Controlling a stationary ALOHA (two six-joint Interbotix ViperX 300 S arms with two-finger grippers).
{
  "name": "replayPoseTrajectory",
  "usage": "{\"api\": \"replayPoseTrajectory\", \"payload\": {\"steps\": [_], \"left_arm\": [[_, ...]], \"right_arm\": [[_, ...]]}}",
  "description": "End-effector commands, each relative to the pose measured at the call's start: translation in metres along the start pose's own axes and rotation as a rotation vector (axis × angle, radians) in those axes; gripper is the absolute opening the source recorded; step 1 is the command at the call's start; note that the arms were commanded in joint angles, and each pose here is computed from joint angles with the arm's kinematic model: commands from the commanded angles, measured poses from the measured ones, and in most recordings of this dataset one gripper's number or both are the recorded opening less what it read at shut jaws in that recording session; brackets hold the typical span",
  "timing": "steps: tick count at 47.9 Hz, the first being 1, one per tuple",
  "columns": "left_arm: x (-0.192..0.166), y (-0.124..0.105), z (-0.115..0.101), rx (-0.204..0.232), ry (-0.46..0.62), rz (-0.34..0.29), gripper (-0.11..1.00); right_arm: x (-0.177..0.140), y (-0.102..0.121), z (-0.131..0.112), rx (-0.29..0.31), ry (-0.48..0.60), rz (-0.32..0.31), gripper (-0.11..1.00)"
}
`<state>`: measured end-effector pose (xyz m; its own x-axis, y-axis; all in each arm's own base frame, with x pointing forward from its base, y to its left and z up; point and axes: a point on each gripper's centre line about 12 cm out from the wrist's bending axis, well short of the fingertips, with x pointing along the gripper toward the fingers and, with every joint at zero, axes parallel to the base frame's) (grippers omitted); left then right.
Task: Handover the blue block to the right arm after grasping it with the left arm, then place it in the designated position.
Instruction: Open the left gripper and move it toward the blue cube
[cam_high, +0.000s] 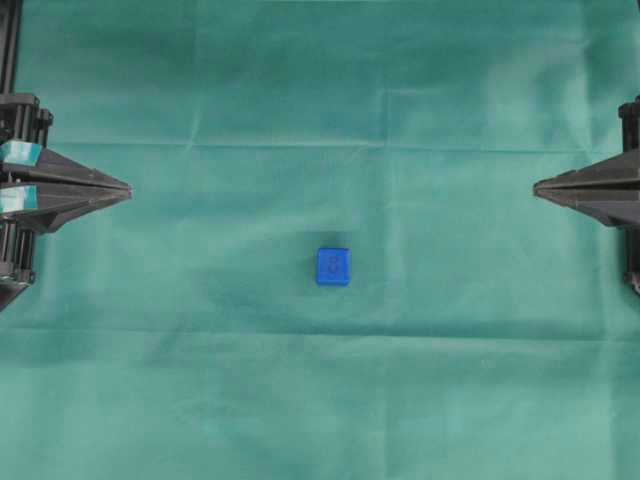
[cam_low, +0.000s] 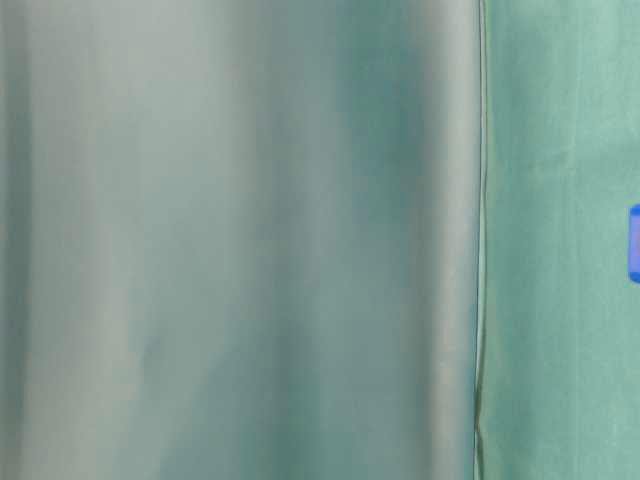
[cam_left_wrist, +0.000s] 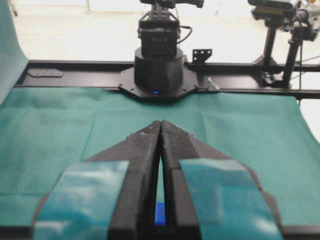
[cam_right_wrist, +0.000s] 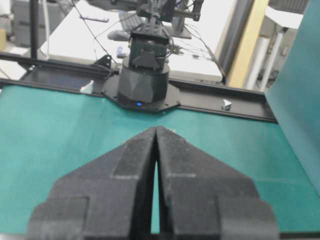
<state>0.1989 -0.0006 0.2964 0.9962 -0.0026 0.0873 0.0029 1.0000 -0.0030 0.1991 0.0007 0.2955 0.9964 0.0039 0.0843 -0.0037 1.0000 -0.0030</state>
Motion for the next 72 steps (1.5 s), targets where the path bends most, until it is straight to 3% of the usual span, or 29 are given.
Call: {"api": "replayPoseTrajectory", "payload": {"steps": [1, 27, 31, 35, 44, 49, 52, 72], "left_arm": [[0.0042, 0.0003, 0.0036, -0.001, 0.009, 0.002, 0.02], [0.0060, 0.0003, 0.0054, 0.006, 0.041, 0.001, 0.02], [0.0060, 0.0006, 0.0054, 0.003, 0.041, 0.003, 0.08], [0.0061, 0.0003, 0.0060, -0.003, 0.040, 0.002, 0.25], [0.0065, 0.0006, 0.0063, 0.000, 0.040, 0.003, 0.78], [0.0066, 0.0006, 0.0069, 0.000, 0.038, 0.003, 0.97], [0.0066, 0.0003, 0.0068, 0.000, 0.040, 0.002, 1.00], [0.0072, 0.0022, 0.0071, -0.001, 0.051, 0.011, 1.00]], "right_arm": [[0.0020, 0.0001, 0.0040, 0.012, -0.009, 0.000, 0.00], [0.0064, 0.0002, 0.0011, 0.017, 0.040, 0.000, 0.00], [0.0066, 0.0002, 0.0019, 0.017, 0.037, 0.000, 0.01], [0.0067, -0.0007, 0.0024, 0.026, 0.037, -0.005, 0.13], [0.0069, -0.0018, 0.0020, 0.039, 0.038, -0.013, 0.68], [0.0087, -0.0022, 0.0003, 0.041, 0.047, -0.015, 0.91], [0.0088, -0.0026, 0.0009, 0.043, 0.046, -0.017, 0.94], [0.0088, -0.0038, 0.0009, 0.039, 0.046, -0.022, 0.95]]}}
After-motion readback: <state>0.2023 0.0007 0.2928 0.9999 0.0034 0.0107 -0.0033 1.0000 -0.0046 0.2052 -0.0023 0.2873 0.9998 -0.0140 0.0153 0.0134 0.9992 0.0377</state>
